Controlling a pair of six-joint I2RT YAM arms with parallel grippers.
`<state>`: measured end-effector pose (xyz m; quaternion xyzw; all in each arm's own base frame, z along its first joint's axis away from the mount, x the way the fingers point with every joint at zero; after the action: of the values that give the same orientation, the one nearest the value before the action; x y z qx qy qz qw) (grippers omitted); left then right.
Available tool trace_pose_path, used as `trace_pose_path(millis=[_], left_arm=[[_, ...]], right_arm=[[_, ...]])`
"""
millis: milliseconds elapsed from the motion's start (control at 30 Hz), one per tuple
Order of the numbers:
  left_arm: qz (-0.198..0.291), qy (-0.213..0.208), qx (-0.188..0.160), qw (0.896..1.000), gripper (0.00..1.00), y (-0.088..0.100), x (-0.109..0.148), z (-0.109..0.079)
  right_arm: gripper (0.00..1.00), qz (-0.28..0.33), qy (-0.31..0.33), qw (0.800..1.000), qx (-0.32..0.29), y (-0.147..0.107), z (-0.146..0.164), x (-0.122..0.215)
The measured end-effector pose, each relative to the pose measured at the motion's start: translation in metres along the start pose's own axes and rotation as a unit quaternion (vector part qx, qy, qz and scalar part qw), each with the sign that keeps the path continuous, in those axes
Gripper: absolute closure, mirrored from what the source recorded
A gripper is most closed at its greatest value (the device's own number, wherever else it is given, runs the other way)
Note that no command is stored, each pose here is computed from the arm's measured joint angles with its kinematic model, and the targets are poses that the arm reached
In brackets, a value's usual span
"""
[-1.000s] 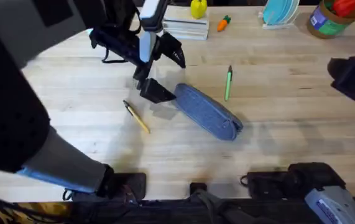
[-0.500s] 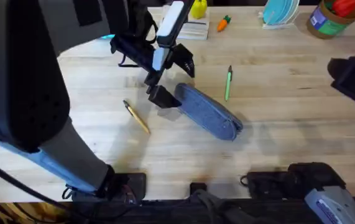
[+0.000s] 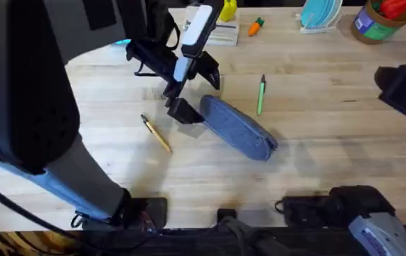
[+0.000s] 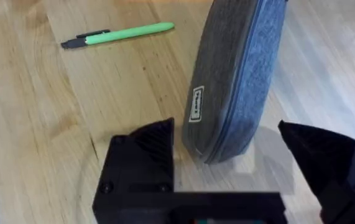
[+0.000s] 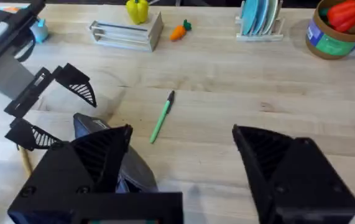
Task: Unzip the bag, pick up the pens from the table one at a time and place them inside, then zip the bag closed.
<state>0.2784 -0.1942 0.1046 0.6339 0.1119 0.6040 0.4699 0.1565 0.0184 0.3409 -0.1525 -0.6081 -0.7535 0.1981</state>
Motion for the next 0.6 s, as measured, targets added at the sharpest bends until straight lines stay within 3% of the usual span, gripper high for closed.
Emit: trace_pose_path(millis=[367, 533, 600], left_arm=[[0.000, 0.000, 0.011, 1.000, 0.003, -0.0001, -0.0001, -0.0002], [-0.001, -0.001, 0.015, 1.000, 0.139, 0.0004, 0.0000, -0.0006], [-0.001, -0.004, 0.014, 1.000, 0.246, 0.0022, -0.0022, -0.0010]], right_arm=[[0.003, 0.000, 0.000, 1.000, 0.000, 0.0000, 0.0000, 0.0001], [0.004, 0.000, 0.000, 1.000, 0.000, 0.0000, 0.0000, 0.0001], [0.003, 0.000, 0.000, 1.000, 0.000, 0.0000, 0.0000, 0.0001]])
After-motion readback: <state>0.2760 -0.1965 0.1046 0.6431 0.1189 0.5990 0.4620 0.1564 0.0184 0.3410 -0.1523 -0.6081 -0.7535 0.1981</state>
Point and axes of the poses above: each hand's point on the last joint's axis, 136 mm out from that joint toward the fingers, its own x axis back along the fingers, its own z axis along the line the jaws close on, y = z × x, the point moved 1 cm from there along x, back along the fingers, and after that the axes turned 9 degrees about -x, right-handed, at the moved point
